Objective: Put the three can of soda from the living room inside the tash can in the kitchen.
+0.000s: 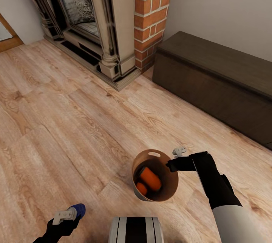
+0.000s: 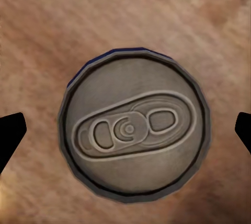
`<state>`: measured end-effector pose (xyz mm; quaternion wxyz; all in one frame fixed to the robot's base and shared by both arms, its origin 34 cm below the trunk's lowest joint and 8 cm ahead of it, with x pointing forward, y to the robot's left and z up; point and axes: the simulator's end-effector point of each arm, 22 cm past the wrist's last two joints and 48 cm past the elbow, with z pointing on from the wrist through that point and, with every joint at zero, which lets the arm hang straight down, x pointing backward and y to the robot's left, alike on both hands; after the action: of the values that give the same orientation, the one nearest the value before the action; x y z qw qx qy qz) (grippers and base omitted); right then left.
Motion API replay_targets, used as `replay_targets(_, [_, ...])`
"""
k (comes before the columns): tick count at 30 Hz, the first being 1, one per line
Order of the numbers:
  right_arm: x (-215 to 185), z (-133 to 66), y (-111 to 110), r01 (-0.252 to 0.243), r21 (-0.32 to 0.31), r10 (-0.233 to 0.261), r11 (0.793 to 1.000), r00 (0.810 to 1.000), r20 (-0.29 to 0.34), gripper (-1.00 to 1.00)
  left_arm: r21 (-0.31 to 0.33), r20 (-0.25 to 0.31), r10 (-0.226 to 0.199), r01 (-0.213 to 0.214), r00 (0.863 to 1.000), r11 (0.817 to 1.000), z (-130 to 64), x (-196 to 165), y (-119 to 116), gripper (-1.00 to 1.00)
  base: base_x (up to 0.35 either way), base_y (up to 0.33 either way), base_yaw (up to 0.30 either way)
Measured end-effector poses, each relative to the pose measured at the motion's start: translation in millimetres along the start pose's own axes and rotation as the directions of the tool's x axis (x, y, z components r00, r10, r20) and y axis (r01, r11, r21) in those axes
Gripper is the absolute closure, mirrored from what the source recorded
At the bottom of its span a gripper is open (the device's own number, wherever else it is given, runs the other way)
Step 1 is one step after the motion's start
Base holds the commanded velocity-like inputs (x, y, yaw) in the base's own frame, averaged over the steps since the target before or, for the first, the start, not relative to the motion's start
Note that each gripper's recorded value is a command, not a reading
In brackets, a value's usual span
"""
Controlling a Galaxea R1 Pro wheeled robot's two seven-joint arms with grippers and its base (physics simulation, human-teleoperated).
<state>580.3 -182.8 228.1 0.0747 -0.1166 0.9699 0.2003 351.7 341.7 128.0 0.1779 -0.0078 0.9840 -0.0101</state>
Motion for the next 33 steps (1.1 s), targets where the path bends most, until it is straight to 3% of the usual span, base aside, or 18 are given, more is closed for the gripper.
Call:
replay_targets(16, [-2, -1.2, 0, 0.002, 0.002, -0.002, 1.000, 1.000, 0.004, 1.00, -0.001, 0.003, 0.002, -0.002, 1.000, 1.000, -0.5, -1, 0, -1.00, 0.051, -0.015, 0.000])
replay_targets(24, [4, 8.0, -2, -0.009, -0.003, 0.009, 1.000, 1.000, -0.014, 1.00, -0.001, -0.032, 0.000, 0.000, 0.999, 1.000, 4.3, 14, 0, -1.00, 0.001, 0.000, 0.000])
replay_targets(31, [4, 8.1, -2, -0.009, -0.003, 0.009, 1.000, 1.000, -0.014, 1.00, -0.001, -0.030, 0.000, 0.000, 1.000, 1.000, 4.1, 14, 1, -1.00, 0.000, 0.000, 0.000])
replay_targets(32, [4, 8.1, -2, -0.009, -0.003, 0.009, 1.000, 1.000, -0.014, 1.00, -0.002, -0.030, 0.000, 0.000, 1.000, 1.000, 4.1, 14, 1, 1.00, 0.000, 0.000, 0.000])
replay_targets(33, [4, 8.1, -2, -0.008, -0.003, 0.008, 1.000, 1.000, -0.014, 1.00, -0.002, -0.030, 0.000, 0.000, 1.000, 1.000, 4.1, 14, 1, 1.00, 0.000, 0.000, 0.000])
